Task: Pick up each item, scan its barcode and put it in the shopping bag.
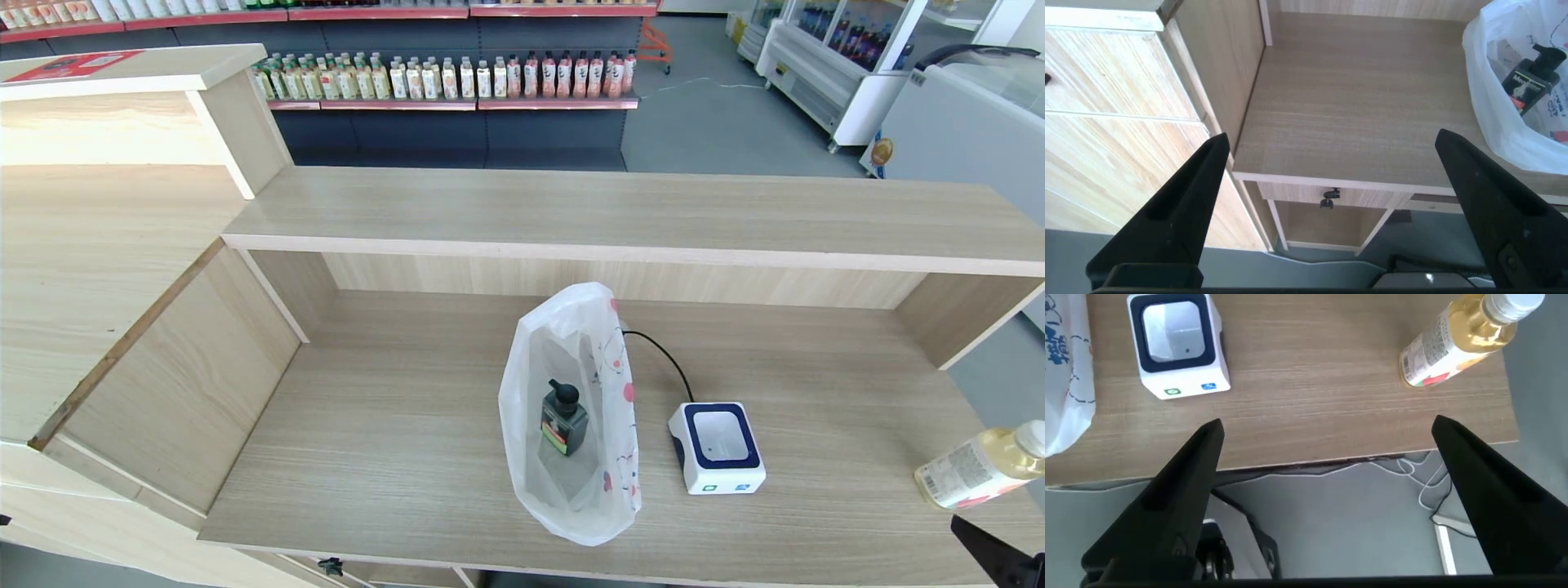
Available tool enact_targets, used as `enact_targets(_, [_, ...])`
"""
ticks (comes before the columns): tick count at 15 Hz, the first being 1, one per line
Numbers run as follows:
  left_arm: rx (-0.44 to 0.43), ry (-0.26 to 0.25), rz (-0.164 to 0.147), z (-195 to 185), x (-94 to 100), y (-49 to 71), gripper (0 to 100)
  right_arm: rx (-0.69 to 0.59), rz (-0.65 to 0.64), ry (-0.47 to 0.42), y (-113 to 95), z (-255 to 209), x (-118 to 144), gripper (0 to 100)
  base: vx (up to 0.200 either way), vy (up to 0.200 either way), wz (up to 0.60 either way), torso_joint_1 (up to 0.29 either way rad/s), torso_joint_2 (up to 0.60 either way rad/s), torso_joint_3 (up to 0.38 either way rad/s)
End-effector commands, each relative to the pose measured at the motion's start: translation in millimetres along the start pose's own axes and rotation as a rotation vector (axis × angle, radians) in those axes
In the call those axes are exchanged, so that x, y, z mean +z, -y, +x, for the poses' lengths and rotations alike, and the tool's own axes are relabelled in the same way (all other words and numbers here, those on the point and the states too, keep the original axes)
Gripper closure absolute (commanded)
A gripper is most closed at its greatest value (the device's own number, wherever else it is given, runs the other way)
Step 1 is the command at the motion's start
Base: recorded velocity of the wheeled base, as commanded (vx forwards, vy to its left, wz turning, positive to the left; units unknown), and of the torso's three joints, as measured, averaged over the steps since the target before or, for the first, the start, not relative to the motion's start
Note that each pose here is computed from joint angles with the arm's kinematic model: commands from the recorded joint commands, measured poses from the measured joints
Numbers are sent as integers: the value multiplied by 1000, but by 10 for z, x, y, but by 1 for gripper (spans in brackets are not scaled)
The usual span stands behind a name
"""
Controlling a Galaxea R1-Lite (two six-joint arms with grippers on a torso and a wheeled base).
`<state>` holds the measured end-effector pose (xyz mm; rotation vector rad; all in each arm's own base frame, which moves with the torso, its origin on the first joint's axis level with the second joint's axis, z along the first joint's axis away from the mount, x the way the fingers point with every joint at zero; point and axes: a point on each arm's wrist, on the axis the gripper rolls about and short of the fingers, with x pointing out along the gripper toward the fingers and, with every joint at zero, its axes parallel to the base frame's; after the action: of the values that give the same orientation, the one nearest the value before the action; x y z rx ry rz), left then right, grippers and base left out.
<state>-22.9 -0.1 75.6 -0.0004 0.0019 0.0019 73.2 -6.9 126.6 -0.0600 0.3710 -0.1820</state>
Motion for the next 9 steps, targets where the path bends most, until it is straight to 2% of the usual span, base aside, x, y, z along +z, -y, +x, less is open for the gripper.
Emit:
enact_targets(1, [1,0,-3,0,0,0,0,-4,10,61,13,-81,30,0,0,0,0,0,0,0])
enact_targets(9, [1,0,2,0,0,0,0,4,10,55,8,-41,104,0,0,-200,0,1,4,3])
